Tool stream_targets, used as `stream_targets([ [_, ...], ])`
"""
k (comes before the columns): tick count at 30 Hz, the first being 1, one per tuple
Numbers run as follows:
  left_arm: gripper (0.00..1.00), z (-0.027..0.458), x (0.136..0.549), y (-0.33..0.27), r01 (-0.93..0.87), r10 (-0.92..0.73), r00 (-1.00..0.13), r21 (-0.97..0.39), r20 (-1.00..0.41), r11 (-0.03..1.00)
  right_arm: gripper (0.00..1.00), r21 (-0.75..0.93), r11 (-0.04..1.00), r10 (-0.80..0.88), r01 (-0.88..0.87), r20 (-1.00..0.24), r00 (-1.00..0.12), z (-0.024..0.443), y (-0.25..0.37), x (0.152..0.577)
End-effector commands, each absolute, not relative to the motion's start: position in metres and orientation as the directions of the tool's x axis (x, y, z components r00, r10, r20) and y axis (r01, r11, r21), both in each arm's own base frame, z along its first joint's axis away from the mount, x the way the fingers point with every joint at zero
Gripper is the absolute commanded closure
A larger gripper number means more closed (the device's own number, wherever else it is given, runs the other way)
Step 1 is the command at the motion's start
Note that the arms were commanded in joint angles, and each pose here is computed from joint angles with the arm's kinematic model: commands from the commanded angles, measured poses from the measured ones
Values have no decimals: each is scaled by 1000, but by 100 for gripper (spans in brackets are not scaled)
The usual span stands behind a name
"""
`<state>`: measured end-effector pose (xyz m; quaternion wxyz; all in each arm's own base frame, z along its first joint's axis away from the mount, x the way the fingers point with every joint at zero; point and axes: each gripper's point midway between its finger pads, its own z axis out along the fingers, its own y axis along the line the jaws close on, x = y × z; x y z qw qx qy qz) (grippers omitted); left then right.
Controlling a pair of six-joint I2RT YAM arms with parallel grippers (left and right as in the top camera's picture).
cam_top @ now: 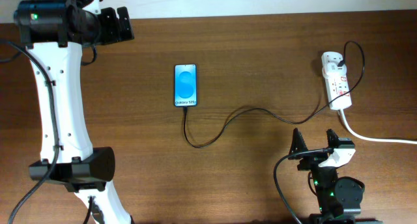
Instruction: Plug charger to phone and switch on socket
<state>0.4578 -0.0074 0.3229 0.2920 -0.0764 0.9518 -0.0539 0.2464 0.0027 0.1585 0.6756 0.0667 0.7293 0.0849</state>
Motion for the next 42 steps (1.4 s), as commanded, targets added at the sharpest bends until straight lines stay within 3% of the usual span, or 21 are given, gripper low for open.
stream_targets([
  [1, 1, 325, 458, -5, -116, -173, -814, -136, -555, 984, 2, 222, 974, 219, -33, -972, -83, 157, 5, 246],
  [11, 1, 322, 454, -4, -120, -173, -824, -132, -540, 984, 2, 222, 974, 219, -33, -972, -83, 157, 5, 246],
  [14, 1, 343, 437, 4, -119, -143, -798, -79, -585, 990, 2, 222, 974, 219, -33, -972, -83, 157, 5, 246],
  [18, 0, 378, 425, 1, 7, -7, -639, -14, -769, 1000, 2, 222, 974, 219, -33, -972, -83, 157, 5, 246],
  [22, 1, 380, 396, 1, 77, 104, -445, 78, -889, 994, 2, 222, 974, 219, -33, -972, -83, 157, 5, 246],
  [29, 1, 288, 310, 1, 70, 181, -78, 176, -980, 982, 2, 222, 974, 219, -33, -972, -83, 157, 5, 246],
  [31, 1, 257, 285, -1, 59, 185, -19, 184, -982, 981, 2, 222, 974, 219, -33, -972, -83, 157, 5, 246],
  [37, 1, 193, 255, -2, 44, 188, 19, 189, -982, 981, 2, 222, 974, 219, -33, -972, -83, 157, 5, 246],
  [42, 0, 168, 251, 4, 1, 186, -36, 187, -982, 982, 2, 222, 974, 219, -33, -972, -83, 157, 5, 246],
])
